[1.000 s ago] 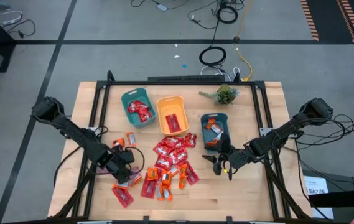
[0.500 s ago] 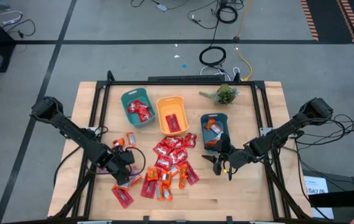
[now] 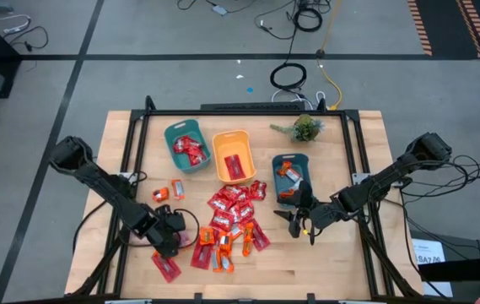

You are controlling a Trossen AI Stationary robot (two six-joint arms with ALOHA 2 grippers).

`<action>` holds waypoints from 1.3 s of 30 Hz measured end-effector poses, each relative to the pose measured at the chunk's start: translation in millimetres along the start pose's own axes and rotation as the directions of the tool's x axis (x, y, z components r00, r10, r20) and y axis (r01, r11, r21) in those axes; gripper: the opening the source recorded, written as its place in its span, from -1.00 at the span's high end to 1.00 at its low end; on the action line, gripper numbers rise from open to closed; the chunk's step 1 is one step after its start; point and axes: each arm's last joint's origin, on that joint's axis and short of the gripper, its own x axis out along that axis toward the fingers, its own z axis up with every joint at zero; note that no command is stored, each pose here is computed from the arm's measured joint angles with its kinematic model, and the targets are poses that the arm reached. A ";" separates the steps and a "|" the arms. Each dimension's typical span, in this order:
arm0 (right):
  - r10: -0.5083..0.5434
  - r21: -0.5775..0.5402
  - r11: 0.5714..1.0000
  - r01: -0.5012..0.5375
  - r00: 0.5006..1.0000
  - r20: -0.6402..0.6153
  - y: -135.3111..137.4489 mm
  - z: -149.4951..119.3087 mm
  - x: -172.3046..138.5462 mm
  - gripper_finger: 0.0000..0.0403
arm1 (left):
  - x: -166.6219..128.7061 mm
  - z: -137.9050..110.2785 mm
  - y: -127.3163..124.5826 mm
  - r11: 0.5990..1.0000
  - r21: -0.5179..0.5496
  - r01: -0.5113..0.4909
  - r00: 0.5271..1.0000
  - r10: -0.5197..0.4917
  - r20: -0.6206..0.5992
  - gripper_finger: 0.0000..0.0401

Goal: Sort candy
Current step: Put the pink wrapper gummy into the yellow bin

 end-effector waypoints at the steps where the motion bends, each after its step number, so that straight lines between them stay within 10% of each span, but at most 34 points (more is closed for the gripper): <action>1: 0.000 0.003 1.000 0.000 1.000 0.000 0.0 0.0 0.0 0.10 | 1.9 -0.1 -0.3 1.000 0.000 -0.009 1.000 0.009 -0.006 -0.50; 10: 0.000 0.003 1.000 0.000 1.000 0.000 0.0 0.1 0.0 0.10 | 3.0 -1.3 2.3 1.000 0.001 -0.029 0.999 0.029 -0.029 -0.42; 22: 0.000 0.003 1.000 0.000 1.000 0.000 0.0 0.1 0.0 0.10 | -0.2 8.1 10.6 0.996 0.006 -0.093 0.991 0.093 -0.098 0.30; 31: 0.000 -0.002 1.000 0.000 1.000 0.000 0.0 0.0 0.0 0.10 | -15.6 40.4 12.8 0.985 0.127 -0.120 0.987 0.132 -0.090 0.78; 39: 0.000 -0.005 1.000 0.000 1.000 0.000 0.0 0.0 0.0 0.10 | -37.6 85.1 25.3 0.962 0.170 -0.214 0.976 0.217 0.000 0.75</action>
